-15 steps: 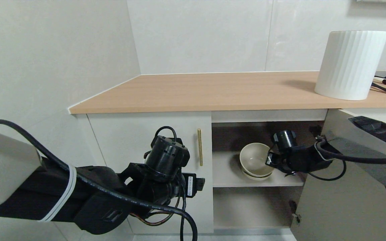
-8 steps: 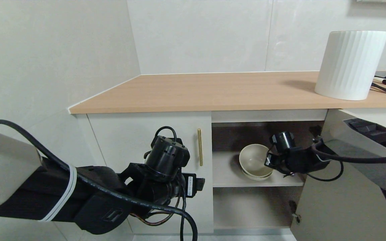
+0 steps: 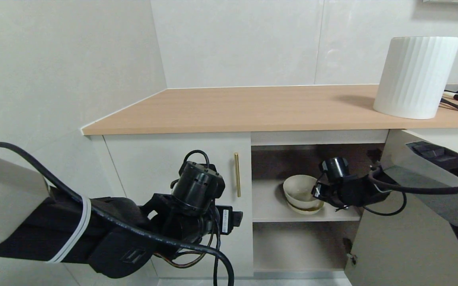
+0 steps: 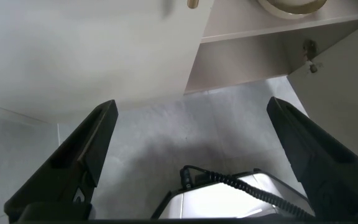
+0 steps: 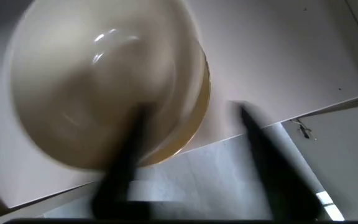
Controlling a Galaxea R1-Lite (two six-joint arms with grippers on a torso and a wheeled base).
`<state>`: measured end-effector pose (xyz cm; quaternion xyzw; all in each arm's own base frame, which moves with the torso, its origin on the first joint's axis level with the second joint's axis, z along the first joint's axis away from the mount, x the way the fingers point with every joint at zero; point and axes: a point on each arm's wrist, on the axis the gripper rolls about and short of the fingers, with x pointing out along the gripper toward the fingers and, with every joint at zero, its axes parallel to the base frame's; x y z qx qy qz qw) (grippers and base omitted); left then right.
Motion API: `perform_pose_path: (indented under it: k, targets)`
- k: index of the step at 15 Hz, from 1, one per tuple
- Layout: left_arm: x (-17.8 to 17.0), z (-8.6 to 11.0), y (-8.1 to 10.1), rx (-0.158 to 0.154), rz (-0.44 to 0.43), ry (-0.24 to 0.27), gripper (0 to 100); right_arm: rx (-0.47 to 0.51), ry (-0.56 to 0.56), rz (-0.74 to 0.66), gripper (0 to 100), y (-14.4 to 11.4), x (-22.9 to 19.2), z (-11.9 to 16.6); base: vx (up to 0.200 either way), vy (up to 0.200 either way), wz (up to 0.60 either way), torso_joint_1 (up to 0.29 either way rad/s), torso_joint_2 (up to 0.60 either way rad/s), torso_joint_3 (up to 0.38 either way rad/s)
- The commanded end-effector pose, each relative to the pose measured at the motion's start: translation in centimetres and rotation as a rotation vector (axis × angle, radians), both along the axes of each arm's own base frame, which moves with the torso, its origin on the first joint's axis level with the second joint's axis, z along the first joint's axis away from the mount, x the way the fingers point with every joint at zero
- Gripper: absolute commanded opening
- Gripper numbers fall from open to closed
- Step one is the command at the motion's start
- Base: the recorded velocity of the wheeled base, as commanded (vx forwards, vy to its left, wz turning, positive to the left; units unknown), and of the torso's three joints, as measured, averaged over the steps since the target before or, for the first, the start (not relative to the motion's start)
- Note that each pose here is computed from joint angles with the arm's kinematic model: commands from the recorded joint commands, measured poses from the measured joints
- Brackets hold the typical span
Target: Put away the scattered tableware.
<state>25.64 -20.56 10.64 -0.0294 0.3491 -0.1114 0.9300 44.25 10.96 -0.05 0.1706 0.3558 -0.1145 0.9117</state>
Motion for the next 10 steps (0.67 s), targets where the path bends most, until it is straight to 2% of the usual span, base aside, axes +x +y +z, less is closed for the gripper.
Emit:
perform_pose_path:
  k: [1,3,5,6,7,8,9,10]
  targets:
    - [0.1,0.1,0.2,-0.001,0.008,-0.003,100,-0.002,-0.001,0.002,100,0.0,-0.1,0.2,0.000,0.000,0.00,0.000,0.00,0.000]
    - [0.0,0.5,0.8,-0.004,0.014,-0.012,100,-0.003,-0.005,0.002,100,-0.1,-0.4,1.0,0.000,0.000,0.00,0.000,0.00,0.000]
    - [-1.3,1.2,2.2,0.031,-0.025,-0.035,100,-0.007,0.029,0.017,100,-0.1,-2.5,4.2,0.000,0.000,0.00,0.000,0.00,0.000]
    - [-1.4,2.1,3.2,0.020,-0.014,-0.074,100,-0.007,0.030,0.030,100,0.1,-3.9,6.4,0.000,0.000,0.00,0.000,0.00,0.000]
    - [-1.7,3.3,4.0,-0.005,-0.005,-0.123,100,-0.007,0.043,0.046,100,0.1,-5.7,8.2,0.000,0.000,0.00,0.000,0.00,0.000]
    - [-2.1,4.6,5.3,0.005,0.004,-0.169,100,0.004,0.035,0.065,100,-0.4,-7.9,10.6,0.000,0.000,0.00,0.000,0.00,0.000]
    - [-2.8,5.3,6.3,0.072,-0.006,-0.217,100,0.021,0.012,0.115,100,-1.0,-9.9,13.2,0.000,0.000,0.00,0.000,0.00,0.000]
    - [-3.6,6.4,7.0,0.092,-0.020,-0.265,100,0.046,-0.010,0.160,100,-1.4,-11.7,15.5,0.000,0.000,0.00,0.000,0.00,0.000]
